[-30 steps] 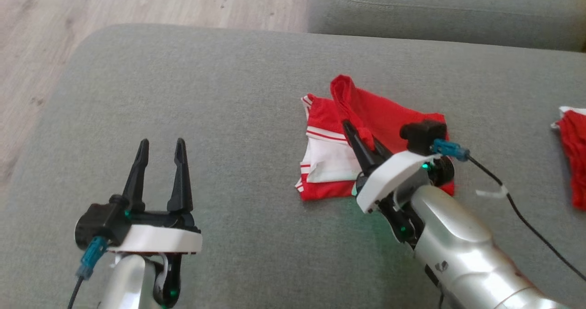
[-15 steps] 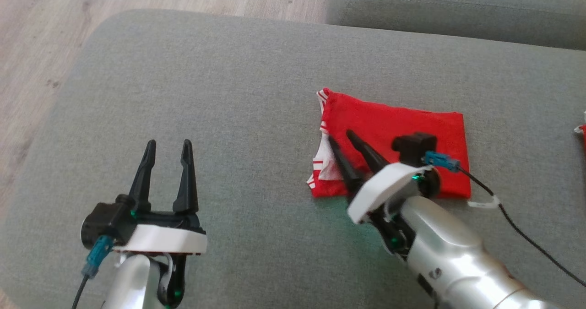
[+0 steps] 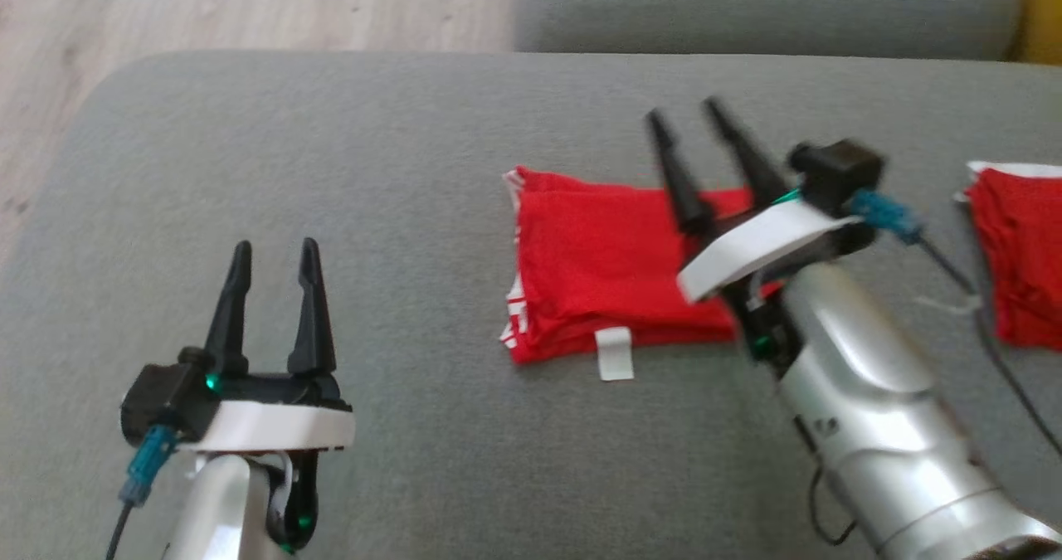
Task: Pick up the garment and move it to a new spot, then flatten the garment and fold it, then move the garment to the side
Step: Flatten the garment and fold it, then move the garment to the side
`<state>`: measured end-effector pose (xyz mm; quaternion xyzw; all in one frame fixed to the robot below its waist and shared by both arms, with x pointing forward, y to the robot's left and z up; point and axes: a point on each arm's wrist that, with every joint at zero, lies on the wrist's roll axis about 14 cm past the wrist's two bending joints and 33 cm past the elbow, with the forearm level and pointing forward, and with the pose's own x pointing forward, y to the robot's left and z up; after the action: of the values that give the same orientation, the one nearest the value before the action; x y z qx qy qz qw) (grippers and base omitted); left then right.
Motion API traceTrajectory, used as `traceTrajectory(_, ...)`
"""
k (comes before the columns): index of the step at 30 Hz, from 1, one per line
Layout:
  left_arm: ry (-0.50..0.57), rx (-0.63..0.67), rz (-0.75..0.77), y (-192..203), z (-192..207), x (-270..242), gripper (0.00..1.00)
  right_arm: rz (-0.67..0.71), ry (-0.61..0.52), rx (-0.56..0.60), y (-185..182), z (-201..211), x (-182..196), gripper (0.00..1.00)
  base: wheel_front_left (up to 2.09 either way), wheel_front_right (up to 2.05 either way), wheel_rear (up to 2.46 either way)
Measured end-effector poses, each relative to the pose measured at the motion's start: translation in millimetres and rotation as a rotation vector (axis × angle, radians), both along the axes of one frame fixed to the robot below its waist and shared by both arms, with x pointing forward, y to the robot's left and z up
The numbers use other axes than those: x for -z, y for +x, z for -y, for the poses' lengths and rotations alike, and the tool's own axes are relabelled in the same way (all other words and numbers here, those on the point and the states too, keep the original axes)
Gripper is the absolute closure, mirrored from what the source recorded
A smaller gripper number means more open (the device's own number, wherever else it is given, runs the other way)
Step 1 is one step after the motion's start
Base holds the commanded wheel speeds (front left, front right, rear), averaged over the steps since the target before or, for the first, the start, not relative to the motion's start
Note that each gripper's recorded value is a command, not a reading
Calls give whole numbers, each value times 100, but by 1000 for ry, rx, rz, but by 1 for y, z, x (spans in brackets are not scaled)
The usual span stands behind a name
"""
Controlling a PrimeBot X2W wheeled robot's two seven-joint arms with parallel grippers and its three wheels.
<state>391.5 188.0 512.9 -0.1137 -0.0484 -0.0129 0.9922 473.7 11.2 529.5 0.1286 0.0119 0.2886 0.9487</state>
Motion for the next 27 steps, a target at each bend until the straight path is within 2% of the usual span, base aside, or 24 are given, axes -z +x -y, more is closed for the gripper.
traceTrajectory(1, 0, 0, 0, 0, 0, 0, 0, 0, 0, 0, 0, 0, 0, 0, 0, 0, 0)
traceTrajectory(6, -12, 46, 27, 9, 16, -8, 0, 104, -83, 197, 6, 70, -12, 0, 0, 0, 0)
traceTrajectory(10, -29, 95, 37, 15, 34, -11, 0, 108, -178, 337, -19, 126, 7, 0, 0, 0, 0)
traceTrajectory(14, -33, 126, 27, 16, 46, -7, 0, 104, -202, 426, -36, 159, 13, 0, 0, 0, 0)
traceTrajectory(21, -37, 154, 1, 17, 57, 2, 0, 45, -203, 471, -65, 176, 35, 0, 0, 0, 0)
traceTrajectory(27, -37, 156, -8, 18, 58, 5, 0, 38, -198, 463, -66, 173, 37, 0, 0, 0, 0)
